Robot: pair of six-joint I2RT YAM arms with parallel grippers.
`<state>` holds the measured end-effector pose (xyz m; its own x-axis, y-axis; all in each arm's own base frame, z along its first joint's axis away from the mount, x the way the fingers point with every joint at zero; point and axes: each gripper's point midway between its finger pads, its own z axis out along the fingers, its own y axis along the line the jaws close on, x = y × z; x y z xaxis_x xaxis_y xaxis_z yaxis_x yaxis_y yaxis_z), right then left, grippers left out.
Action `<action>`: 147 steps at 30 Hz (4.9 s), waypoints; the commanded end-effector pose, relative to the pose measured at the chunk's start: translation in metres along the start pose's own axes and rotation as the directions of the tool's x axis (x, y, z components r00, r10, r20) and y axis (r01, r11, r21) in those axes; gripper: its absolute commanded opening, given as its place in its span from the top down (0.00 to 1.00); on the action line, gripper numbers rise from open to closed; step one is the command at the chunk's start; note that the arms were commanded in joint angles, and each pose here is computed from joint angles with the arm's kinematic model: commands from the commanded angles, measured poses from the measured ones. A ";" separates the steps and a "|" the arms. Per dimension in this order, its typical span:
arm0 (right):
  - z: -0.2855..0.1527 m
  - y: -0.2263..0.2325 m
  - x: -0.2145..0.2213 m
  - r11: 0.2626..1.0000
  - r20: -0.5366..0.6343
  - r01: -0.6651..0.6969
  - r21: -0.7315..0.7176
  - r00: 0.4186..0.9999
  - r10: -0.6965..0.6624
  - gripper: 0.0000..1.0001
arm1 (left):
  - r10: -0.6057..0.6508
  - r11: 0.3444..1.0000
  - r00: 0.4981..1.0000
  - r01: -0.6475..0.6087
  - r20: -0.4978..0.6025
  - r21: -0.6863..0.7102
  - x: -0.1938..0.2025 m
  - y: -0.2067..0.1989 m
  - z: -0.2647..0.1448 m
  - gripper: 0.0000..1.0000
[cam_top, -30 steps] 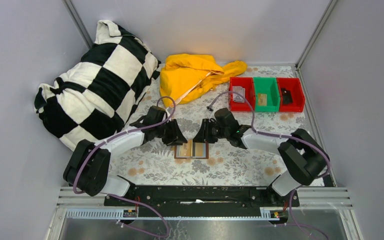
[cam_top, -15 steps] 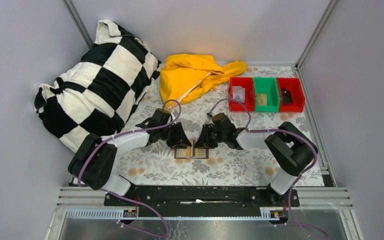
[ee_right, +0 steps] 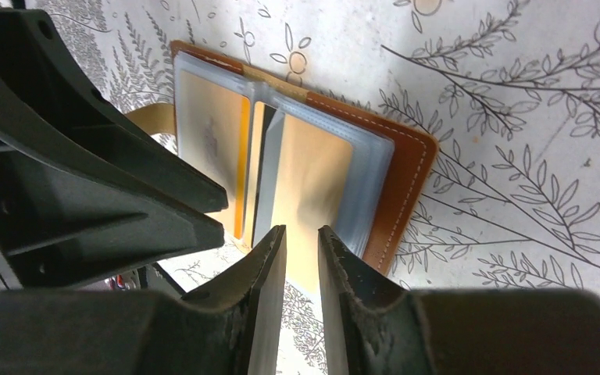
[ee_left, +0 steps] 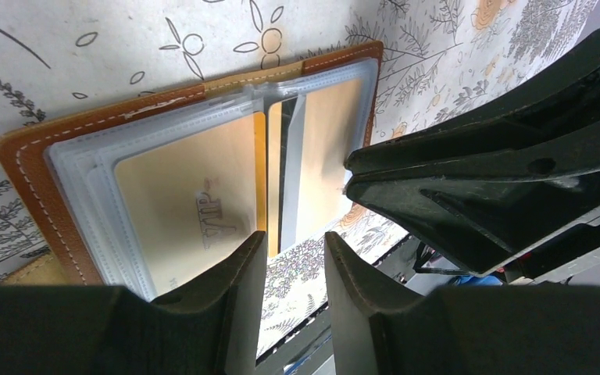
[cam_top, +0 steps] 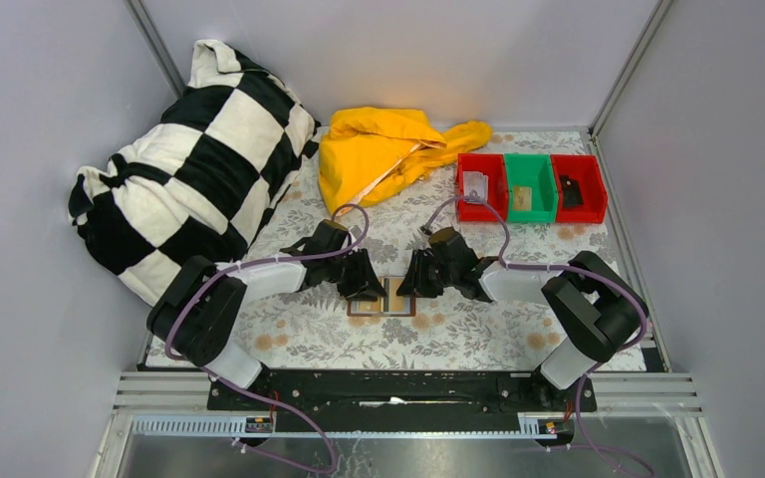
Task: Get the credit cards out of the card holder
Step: Remove the credit card from the card holder.
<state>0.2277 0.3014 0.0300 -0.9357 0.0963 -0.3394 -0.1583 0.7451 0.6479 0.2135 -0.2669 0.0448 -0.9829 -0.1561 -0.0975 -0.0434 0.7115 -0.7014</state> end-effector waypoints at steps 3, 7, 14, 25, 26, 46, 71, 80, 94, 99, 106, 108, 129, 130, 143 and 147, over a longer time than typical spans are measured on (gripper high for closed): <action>-0.001 -0.011 0.000 0.999 0.011 0.014 0.038 1.000 -0.015 0.71 | 0.009 1.000 1.000 -0.009 0.026 -0.014 -0.006 0.002 0.003 0.62; -0.004 -0.016 0.001 0.998 0.010 0.026 0.060 1.000 -0.027 0.71 | 0.005 0.998 1.000 -0.004 0.026 -0.058 -0.007 0.010 0.004 0.62; -0.003 -0.022 0.005 0.997 0.003 0.024 0.079 1.000 -0.025 0.69 | 0.005 0.997 1.000 -0.003 0.018 -0.074 -0.007 0.013 0.006 0.62; -0.006 -0.025 0.007 0.996 0.000 0.032 0.088 0.999 -0.032 0.69 | 0.028 0.999 0.999 -0.026 0.027 -0.047 -0.008 0.004 0.005 0.65; -0.007 -0.024 0.006 0.996 0.001 0.035 0.086 0.999 -0.035 0.69 | 0.043 0.999 0.999 -0.042 0.023 -0.033 -0.008 -0.001 0.004 0.65; 0.004 -0.037 0.020 0.996 -0.026 0.000 0.091 1.000 0.002 0.69 | 0.046 0.994 0.999 -0.044 0.015 -0.098 -0.007 0.012 0.019 0.66; 0.009 -0.049 0.035 0.992 -0.046 -0.124 0.022 0.991 0.125 0.70 | 0.092 0.993 0.994 -0.097 0.058 0.071 -0.015 0.002 0.002 0.77; 0.010 -0.050 0.034 0.993 -0.053 -0.119 0.028 0.991 0.120 0.69 | 0.102 0.980 0.994 -0.106 0.033 0.170 -0.011 -0.016 0.000 0.94; 0.012 -0.051 0.035 0.993 -0.061 -0.113 0.029 0.992 0.114 0.70 | 0.084 0.989 0.995 -0.089 0.048 0.118 -0.018 -0.005 -0.004 1.00; 0.011 -0.047 0.033 0.994 -0.059 -0.108 0.022 0.992 0.109 0.70 | 0.081 0.991 0.995 -0.087 0.056 0.106 -0.020 -0.001 -0.011 1.00; 0.009 -0.045 0.030 0.995 -0.052 -0.100 0.023 0.994 0.101 0.70 | 0.079 0.991 0.994 -0.086 0.069 0.099 -0.022 0.000 -0.018 1.00; 0.008 -0.044 0.029 0.995 -0.049 -0.099 0.020 0.994 0.100 0.70 | 0.071 0.993 0.995 -0.077 0.065 0.090 -0.021 0.002 -0.022 1.00; -0.011 -0.012 0.011 0.996 0.003 -0.050 -0.071 0.999 0.051 0.72 | 0.106 0.988 0.993 -0.111 0.051 0.106 -0.024 -0.008 -0.029 1.00; -0.011 -0.010 0.009 0.996 0.004 -0.046 -0.075 0.999 0.046 0.72 | 0.104 0.989 0.993 -0.108 0.050 0.103 -0.023 -0.008 -0.029 1.00; -0.010 0.017 -0.005 0.995 0.038 -0.001 -0.102 0.999 0.005 0.66 | 0.104 0.991 0.993 -0.108 0.052 0.080 -0.023 -0.004 -0.030 1.00; -0.006 0.024 -0.009 0.994 0.038 0.018 -0.104 0.999 -0.014 0.65 | 0.108 0.991 0.993 -0.112 0.051 0.080 -0.023 -0.004 -0.030 1.00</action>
<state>0.2180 0.3021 0.0372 -0.9420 0.1194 -0.3137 -0.1526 0.6800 0.7171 0.2225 -0.2427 0.0594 -0.9799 -0.1185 -0.1604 0.0370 0.6822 -0.7302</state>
